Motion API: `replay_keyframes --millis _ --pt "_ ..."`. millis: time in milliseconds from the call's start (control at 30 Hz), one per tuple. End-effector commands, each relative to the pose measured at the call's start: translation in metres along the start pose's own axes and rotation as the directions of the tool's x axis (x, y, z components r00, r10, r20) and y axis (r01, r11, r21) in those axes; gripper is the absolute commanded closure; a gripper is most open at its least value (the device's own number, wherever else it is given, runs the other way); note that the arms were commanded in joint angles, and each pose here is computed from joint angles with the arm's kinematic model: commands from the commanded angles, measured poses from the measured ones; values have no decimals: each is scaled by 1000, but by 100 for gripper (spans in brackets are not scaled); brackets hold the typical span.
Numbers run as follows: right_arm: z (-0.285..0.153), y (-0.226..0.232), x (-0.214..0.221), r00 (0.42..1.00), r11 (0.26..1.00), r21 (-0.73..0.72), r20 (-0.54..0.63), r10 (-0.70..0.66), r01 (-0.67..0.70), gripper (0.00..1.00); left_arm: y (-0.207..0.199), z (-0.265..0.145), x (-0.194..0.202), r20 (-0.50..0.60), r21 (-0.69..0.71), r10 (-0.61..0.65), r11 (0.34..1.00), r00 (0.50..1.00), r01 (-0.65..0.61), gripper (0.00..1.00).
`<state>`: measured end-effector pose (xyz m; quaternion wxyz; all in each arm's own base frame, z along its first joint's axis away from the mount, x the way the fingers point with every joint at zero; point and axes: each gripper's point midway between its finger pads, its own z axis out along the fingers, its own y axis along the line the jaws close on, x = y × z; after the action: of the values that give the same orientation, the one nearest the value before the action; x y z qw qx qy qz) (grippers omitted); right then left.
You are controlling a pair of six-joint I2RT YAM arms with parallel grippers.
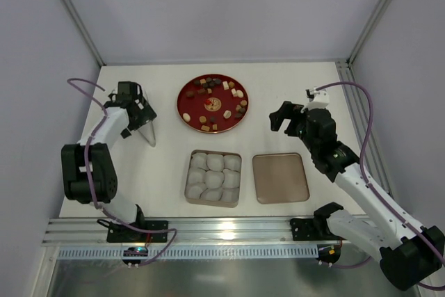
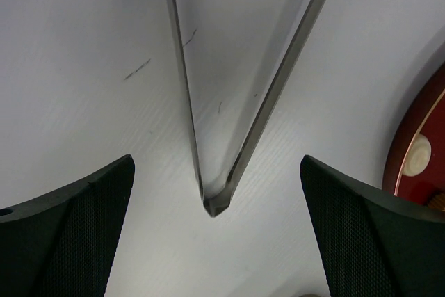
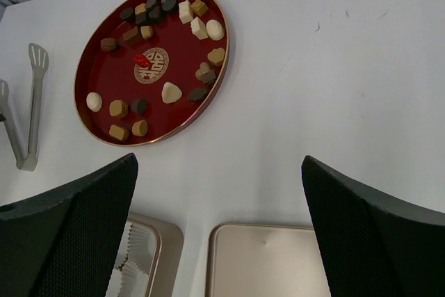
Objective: Pack the chocolate
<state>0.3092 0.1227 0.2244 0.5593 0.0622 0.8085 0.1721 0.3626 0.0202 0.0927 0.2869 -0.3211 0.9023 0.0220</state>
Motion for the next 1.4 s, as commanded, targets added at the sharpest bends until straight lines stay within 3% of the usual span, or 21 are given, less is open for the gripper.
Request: replay_keyframes --millis 0,400,733,1267,1367 --pt "-2 10 -11 999 998 -59 47 5 -2 0 -17 23 -26 49 -6 40 999 998 -39 0" --pt "1 12 -3 1000 997 -71 15 -16 17 0 -18 83 -10 -66 -72 92 993 994 -97 1" --pt "1 11 1 1000 998 -68 -1 -8 8 0 -9 94 4 -115 -97 126 986 985 -137 5" --pt "1 9 12 999 998 -63 -41 13 -15 0 -4 101 31 -236 -71 195 974 952 -217 27" --pt "2 10 14 999 998 -66 -46 20 -23 0 -7 99 33 -244 -53 180 979 953 -199 36"
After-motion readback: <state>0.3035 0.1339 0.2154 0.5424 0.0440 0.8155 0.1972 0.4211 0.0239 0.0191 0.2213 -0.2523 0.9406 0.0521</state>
